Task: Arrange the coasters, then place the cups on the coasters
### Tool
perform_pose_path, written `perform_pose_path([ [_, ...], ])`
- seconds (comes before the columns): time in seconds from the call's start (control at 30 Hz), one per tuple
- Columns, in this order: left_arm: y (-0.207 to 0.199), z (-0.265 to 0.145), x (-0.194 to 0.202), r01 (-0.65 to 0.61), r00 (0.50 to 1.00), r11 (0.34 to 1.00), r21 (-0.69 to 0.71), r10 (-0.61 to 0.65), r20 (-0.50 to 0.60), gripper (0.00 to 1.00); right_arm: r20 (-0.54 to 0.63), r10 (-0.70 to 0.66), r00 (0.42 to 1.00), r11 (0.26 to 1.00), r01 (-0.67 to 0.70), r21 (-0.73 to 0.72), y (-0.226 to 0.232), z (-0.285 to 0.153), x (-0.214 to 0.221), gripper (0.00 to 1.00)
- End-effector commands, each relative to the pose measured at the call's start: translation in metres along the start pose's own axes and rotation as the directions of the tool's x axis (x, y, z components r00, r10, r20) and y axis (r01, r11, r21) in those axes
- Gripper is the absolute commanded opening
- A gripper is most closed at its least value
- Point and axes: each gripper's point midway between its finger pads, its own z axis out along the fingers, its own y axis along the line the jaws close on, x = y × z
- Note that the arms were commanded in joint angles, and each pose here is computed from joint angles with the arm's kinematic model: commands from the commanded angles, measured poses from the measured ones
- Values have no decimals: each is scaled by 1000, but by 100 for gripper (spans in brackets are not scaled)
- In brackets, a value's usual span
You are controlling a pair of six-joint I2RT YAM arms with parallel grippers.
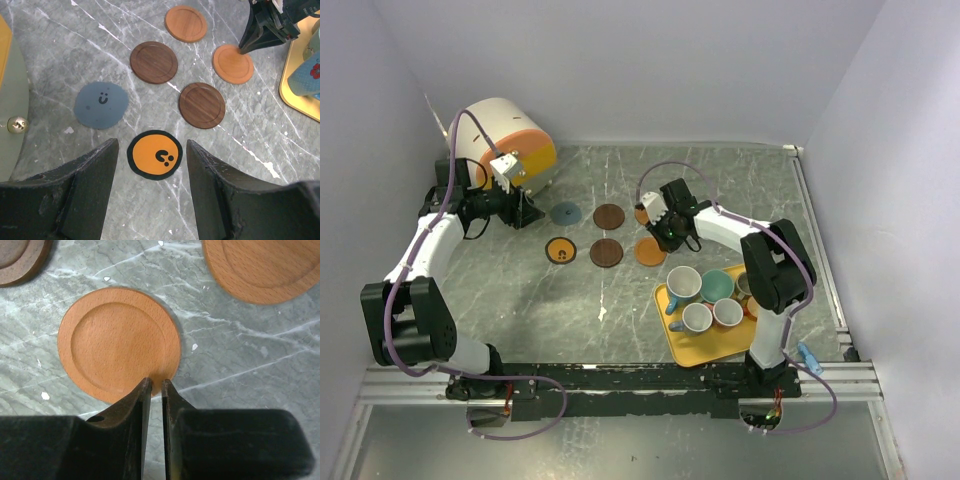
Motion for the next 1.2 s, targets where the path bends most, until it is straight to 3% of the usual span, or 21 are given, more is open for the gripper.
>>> perform_pose_path([
  [0.0,-4,-4,-4,-32,999,999,14,32,23,68,-229,13,973,996,-33,-82,26,1,68,15],
  [0.27,-5,-4,-4,-36,999,999,16,35,26,68,-203,13,979,998,-26,-62,21,-5,56,17],
  [0.47,-4,-4,-3,-34,999,999,15,34,25,68,-63,33,997,998,-36,-49,3,-9,0,21],
  [0.7,-5,-5,-5,-37,999,999,12,37,30,68,83,169,982,985,-171,16,-54,-6,-49,25],
  [0.9,-6,-5,-6,-39,999,999,12,39,33,68,124,256,959,964,-263,41,-89,17,-63,32],
  [1.17,-5,-5,-6,-42,999,999,10,41,34,68,139,294,946,953,-301,32,-101,42,-72,42],
])
